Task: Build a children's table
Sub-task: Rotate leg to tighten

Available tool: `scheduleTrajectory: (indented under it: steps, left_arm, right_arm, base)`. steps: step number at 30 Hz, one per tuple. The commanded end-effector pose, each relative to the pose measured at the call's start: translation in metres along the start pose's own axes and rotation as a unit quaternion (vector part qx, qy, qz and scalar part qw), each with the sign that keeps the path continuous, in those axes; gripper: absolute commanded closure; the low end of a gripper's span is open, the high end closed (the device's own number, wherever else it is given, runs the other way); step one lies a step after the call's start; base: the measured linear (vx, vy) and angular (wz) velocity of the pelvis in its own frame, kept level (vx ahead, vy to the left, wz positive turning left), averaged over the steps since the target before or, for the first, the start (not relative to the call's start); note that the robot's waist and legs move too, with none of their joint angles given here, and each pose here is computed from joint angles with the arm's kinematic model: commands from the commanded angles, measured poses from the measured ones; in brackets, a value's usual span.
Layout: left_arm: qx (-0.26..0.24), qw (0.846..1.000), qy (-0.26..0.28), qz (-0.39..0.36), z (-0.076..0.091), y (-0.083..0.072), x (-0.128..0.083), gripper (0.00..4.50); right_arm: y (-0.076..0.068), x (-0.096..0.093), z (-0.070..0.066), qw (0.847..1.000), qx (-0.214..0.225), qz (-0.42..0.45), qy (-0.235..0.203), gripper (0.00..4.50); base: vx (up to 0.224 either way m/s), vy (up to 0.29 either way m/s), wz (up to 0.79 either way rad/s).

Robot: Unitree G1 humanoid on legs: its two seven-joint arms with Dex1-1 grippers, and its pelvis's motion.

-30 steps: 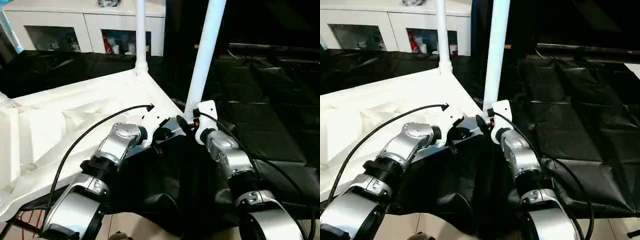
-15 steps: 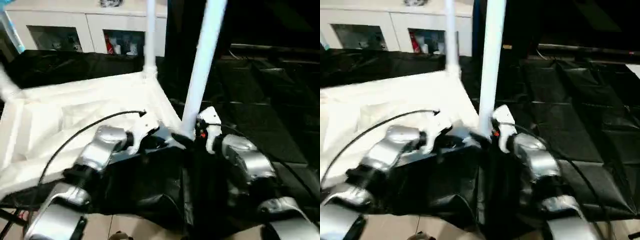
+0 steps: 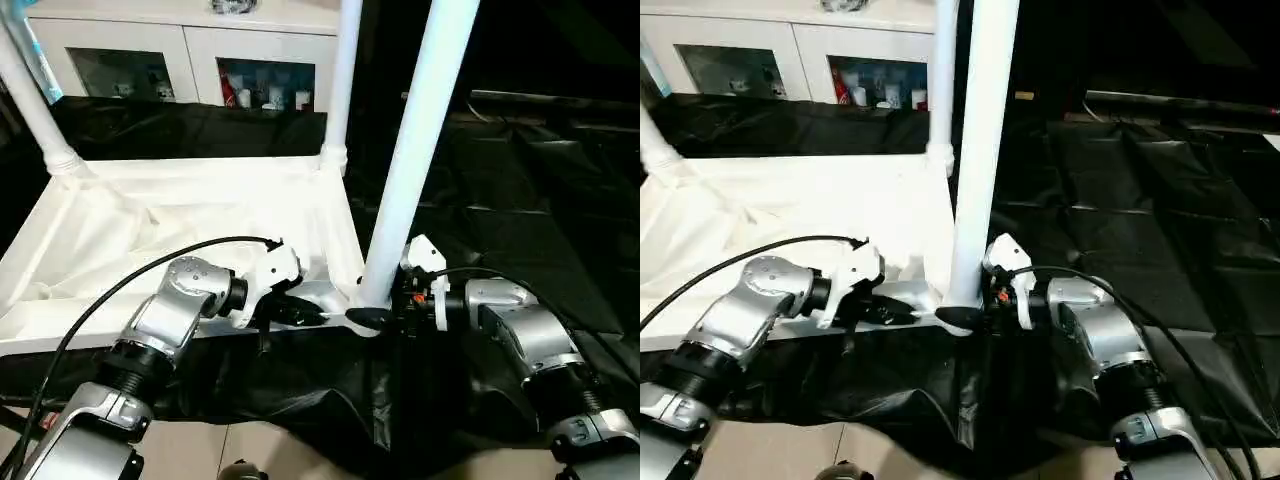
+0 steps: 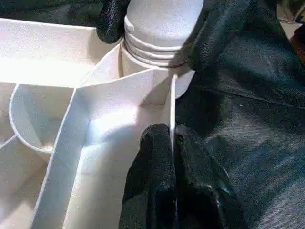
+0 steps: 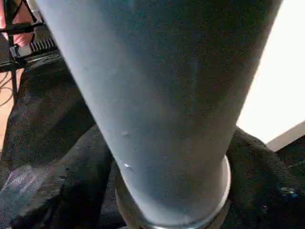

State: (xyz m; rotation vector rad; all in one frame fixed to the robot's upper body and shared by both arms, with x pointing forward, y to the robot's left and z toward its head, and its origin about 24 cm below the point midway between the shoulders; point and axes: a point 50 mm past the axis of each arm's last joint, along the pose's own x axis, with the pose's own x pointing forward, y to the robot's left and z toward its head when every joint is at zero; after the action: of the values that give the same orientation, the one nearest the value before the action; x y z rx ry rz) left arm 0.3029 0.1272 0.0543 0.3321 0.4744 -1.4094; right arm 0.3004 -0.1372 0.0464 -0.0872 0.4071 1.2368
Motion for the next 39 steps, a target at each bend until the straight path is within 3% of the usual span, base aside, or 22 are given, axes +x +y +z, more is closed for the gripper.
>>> scheduleTrajectory:
  steps: [1, 3, 8, 11, 16, 17, 18, 23, 24, 27, 30, 39]
  left_arm:
    - [0.030, 0.998, -0.042, -0.026, 0.018, -0.004, 0.004, 4.50]
    - [0.030, 0.998, -0.042, -0.025, 0.018, -0.004, 0.004, 4.50]
    - [0.023, 0.999, -0.047, 0.001, 0.020, 0.000, 0.006, 4.50]
    - [0.008, 0.998, -0.053, 0.040, 0.022, 0.008, 0.010, 4.50]
    - [-0.007, 0.989, -0.069, 0.129, 0.033, 0.024, 0.020, 4.50]
    - [-0.024, 0.980, -0.076, 0.182, 0.043, 0.033, 0.030, 4.50]
    - [-0.029, 0.978, -0.078, 0.193, 0.045, 0.035, 0.033, 4.50]
    - [-0.046, 0.965, -0.092, 0.241, 0.056, 0.041, 0.041, 4.50]
    - [-0.045, 0.965, -0.096, 0.241, 0.059, 0.042, 0.043, 4.50]
    - [-0.038, 0.967, -0.103, 0.230, 0.062, 0.040, 0.047, 4.50]
    - [-0.027, 0.970, -0.103, 0.218, 0.061, 0.038, 0.047, 4.50]
    - [0.009, 0.988, -0.099, 0.122, 0.048, 0.023, 0.036, 4.50]
  right_arm:
    - [0.003, 0.002, -0.003, 1.000, 0.004, 0.010, 0.006, 1.40]
    - [0.004, 0.004, -0.002, 1.000, 0.006, 0.011, 0.002, 1.68]
    - [0.007, 0.009, -0.003, 1.000, 0.017, -0.002, -0.013, 1.81]
    - [0.001, 0.017, -0.006, 0.997, 0.033, -0.069, -0.017, 1.81]
    - [-0.009, 0.035, -0.012, 0.980, 0.071, -0.183, -0.017, 1.83]
    - [-0.008, 0.057, -0.009, 0.964, 0.105, -0.241, -0.030, 1.83]
    - [-0.008, 0.062, -0.007, 0.960, 0.113, -0.256, -0.031, 1.83]
    - [-0.010, 0.080, 0.002, 0.943, 0.118, -0.308, -0.040, 1.83]
    - [-0.010, 0.082, 0.005, 0.944, 0.110, -0.306, -0.045, 1.83]
    - [-0.009, 0.084, 0.011, 0.948, 0.098, -0.296, -0.059, 1.13]
    - [-0.010, 0.083, 0.013, 0.951, 0.098, -0.285, -0.066, 0.91]
    - [-0.010, 0.054, 0.012, 0.984, 0.035, -0.166, -0.055, 0.08]
  base:
    - [0.000, 0.000, 0.00]
    - [0.000, 0.000, 0.00]
    - [0.000, 0.000, 0.00]
    - [0.000, 0.000, 0.00]
    - [0.000, 0.000, 0.00]
    - [0.000, 0.000, 0.00]
    - [0.000, 0.000, 0.00]
    - [0.000, 0.000, 0.00]
    - [0.000, 0.000, 0.00]
    - [0.000, 0.000, 0.00]
    - [0.000, 0.000, 0.00]
    - [0.000, 0.000, 0.00]
